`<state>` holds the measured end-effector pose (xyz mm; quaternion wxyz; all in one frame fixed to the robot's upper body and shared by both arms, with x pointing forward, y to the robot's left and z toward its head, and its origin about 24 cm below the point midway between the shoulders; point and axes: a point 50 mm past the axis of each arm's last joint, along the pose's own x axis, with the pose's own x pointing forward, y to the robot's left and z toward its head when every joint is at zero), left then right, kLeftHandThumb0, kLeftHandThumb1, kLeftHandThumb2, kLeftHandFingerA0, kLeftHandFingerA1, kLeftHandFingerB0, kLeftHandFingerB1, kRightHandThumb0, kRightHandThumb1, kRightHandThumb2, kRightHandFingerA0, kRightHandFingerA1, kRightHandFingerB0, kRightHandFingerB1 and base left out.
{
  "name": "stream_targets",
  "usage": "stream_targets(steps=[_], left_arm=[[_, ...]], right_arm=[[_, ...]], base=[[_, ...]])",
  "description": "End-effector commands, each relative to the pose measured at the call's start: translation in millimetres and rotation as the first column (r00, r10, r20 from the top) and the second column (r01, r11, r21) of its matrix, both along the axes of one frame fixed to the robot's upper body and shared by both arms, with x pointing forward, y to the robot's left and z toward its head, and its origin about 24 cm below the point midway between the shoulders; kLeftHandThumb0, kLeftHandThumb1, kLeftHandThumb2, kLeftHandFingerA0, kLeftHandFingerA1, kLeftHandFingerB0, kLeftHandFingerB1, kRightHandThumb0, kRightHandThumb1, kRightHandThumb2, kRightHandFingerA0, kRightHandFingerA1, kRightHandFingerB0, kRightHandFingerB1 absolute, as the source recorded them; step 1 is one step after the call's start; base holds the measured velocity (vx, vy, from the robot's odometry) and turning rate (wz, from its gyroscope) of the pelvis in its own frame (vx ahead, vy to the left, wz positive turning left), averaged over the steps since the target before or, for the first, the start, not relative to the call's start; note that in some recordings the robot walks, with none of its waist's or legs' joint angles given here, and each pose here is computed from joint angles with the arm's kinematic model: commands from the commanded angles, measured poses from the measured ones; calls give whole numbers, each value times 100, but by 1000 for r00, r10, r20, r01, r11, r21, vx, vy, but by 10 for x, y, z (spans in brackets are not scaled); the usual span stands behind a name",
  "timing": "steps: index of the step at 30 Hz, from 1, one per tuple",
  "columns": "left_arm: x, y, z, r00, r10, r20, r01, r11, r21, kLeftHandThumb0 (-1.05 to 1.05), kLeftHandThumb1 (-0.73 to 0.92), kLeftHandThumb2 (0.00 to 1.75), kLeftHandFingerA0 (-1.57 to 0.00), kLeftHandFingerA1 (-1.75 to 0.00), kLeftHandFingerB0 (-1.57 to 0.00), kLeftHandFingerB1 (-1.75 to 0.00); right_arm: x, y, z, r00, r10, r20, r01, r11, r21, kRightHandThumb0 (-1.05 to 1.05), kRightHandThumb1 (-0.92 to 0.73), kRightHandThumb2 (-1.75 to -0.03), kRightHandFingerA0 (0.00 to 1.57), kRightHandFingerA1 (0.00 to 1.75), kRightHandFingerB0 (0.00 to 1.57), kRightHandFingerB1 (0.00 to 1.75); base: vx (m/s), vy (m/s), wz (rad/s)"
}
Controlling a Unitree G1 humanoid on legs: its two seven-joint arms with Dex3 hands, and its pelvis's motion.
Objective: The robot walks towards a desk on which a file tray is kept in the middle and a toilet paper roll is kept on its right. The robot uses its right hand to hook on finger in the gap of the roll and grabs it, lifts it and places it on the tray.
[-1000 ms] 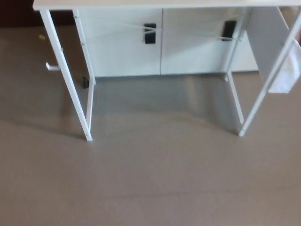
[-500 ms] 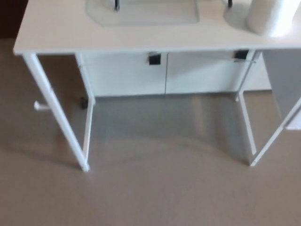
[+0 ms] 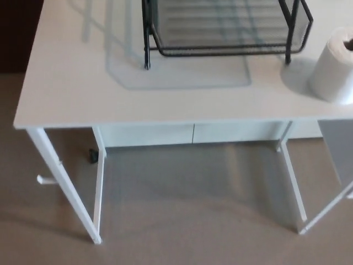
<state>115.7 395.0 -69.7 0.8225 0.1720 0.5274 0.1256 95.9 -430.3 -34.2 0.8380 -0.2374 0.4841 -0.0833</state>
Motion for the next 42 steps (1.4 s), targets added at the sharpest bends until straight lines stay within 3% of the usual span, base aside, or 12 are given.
stream_targets(steps=[1,6,7,19,20,21,23,29,30,31,32,42], left_arm=[[-2,29,36,1000,-10,1,10,1000,23,-60,86,65,-28,-60,-29,-51],[-3,20,22,1000,19,15,-19,1000,-1,-58,86,65,-28,-60,-28,-51],[-4,21,19,1000,26,14,-26,1000,3,-58,86,65,-29,-60,-29,-50],[-2,1,8,996,73,50,-71,997,-42,-57,86,65,-30,-60,-30,-50],[-10,1,2,995,86,49,-84,996,-38,-57,85,65,-29,-60,-28,-49],[-12,4,8,995,81,51,-79,996,-40,-57,86,65,-32,-62,-30,-51],[-16,3,2,996,71,51,-70,997,-39,-56,88,67,-20,-56,-22,-48],[-12,11,-1,999,27,18,-27,1000,8,-60,87,66,-25,-58,-26,-49],[-9,8,1,998,53,36,-53,999,-13,-58,87,65,-20,-59,-24,-50],[-33,4,-8,998,57,40,-56,998,-23,-58,88,66,-20,-59,-23,-50],[-69,1,-17,998,42,35,-41,999,-28,-59,87,67,-21,-59,-22,-49],[-93,-1,-37,998,55,17,-55,998,-23,-59,87,66,-26,-57,-27,-48]], right_arm=[[-19,-47,44,1000,-12,-8,11,1000,-20,-78,-53,-93,3,20,5,19],[-38,-33,26,999,-30,29,30,1000,5,-73,-52,-93,0,26,0,21],[-28,-49,36,1000,-3,-26,2,1000,-29,-93,-60,-96,8,17,7,12],[41,-77,91,1000,-7,-15,7,1000,-5,-82,-56,-95,0,16,0,16],[44,-74,93,1000,-10,1,10,1000,-3,-75,-70,-62,0,27,0,20],[41,-72,91,1000,-20,19,20,1000,-4,-75,-51,-93,0,27,0,24],[39,-70,82,1000,-23,19,23,1000,-21,-75,-51,-94,0,25,0,24],[47,-74,87,999,-36,21,36,999,-17,-77,-51,-94,0,27,1,21],[39,-78,86,999,-48,24,48,999,6,-78,-66,-60,0,32,0,26],[28,-77,84,998,-52,36,52,999,12,-77,-50,-89,3,23,6,17],[12,-79,82,999,-44,28,44,999,1,-76,-51,-93,0,26,0,22],[25,-100,108,998,-54,31,55,998,-8,-74,-51,-93,0,26,1,21]], base=[[163,-137,12],[112,-80,3],[61,-28,-12],[102,103,-6],[121,85,6],[128,60,4],[115,36,5],[128,-83,6],[173,-76,24],[135,-221,-10],[131,-195,32],[49,-28,-4]])
